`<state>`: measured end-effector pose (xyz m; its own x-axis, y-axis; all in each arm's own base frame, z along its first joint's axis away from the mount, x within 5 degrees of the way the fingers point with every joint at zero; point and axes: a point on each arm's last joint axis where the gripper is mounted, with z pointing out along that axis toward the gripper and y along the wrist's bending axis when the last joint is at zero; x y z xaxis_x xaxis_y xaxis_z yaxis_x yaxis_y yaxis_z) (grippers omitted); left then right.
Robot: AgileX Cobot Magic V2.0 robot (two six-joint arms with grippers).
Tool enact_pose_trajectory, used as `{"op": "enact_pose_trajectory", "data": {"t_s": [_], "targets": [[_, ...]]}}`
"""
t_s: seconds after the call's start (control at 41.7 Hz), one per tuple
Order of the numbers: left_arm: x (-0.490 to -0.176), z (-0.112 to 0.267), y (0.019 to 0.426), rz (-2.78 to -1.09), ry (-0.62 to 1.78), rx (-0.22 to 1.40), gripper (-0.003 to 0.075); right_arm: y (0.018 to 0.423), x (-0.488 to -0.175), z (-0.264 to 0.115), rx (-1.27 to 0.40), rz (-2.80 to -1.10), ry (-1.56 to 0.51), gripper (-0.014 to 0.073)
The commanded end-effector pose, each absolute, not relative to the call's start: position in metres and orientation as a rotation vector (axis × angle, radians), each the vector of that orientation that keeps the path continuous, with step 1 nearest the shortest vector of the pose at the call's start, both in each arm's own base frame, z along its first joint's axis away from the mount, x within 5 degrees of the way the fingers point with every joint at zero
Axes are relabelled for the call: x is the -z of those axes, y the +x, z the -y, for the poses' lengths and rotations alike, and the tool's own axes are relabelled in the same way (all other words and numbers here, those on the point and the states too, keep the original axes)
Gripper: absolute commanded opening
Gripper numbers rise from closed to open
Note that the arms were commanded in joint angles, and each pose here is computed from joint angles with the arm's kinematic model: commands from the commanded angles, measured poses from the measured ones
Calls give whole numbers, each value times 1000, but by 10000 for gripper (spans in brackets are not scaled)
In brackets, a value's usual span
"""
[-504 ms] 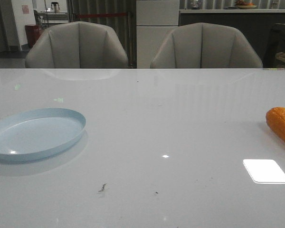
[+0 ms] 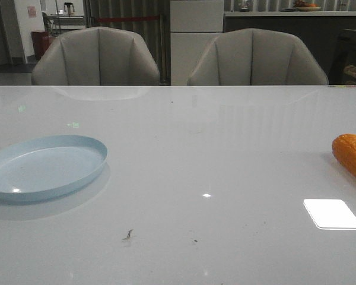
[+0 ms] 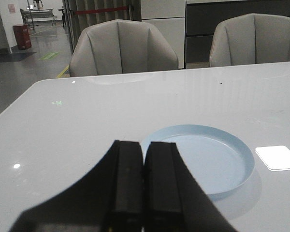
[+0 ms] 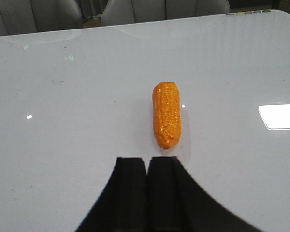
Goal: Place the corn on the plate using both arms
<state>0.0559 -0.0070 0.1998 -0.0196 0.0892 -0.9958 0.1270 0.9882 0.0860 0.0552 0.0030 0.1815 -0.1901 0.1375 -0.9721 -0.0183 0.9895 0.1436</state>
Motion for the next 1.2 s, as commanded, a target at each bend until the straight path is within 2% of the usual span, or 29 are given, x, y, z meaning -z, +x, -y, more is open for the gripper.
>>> {"op": "enact_pose_trajectory", "data": {"t_s": [0.0, 0.24, 0.456, 0.671, 0.791, 0.863, 0.983, 1.175], "targets": [[-194, 7, 57, -1546, 153, 42, 94, 54, -197, -2, -135, -1629, 83, 65], [-196, 7, 57, -1527, 151, 43, 94, 54, -198, -2, -135, -1621, 82, 65], [-206, 7, 56, -1419, 140, 44, 94, 54, -205, -2, -136, -1545, 82, 65], [-228, 6, 50, -1186, 117, 47, 94, 51, -228, -1, -136, -1291, 79, 65], [-241, 6, 47, -1133, 112, 48, 94, 46, -241, 0, -140, -1136, 78, 65], [-253, 6, 44, -1105, 109, 48, 94, 43, -249, 0, -141, -1100, 77, 65], [-282, 4, 35, -1049, 104, 49, 94, 36, -273, 0, -146, -1105, 74, 65], [-325, 3, 25, -1135, 120, 36, 94, 16, -339, -1, -153, -1216, 63, 59]]}}
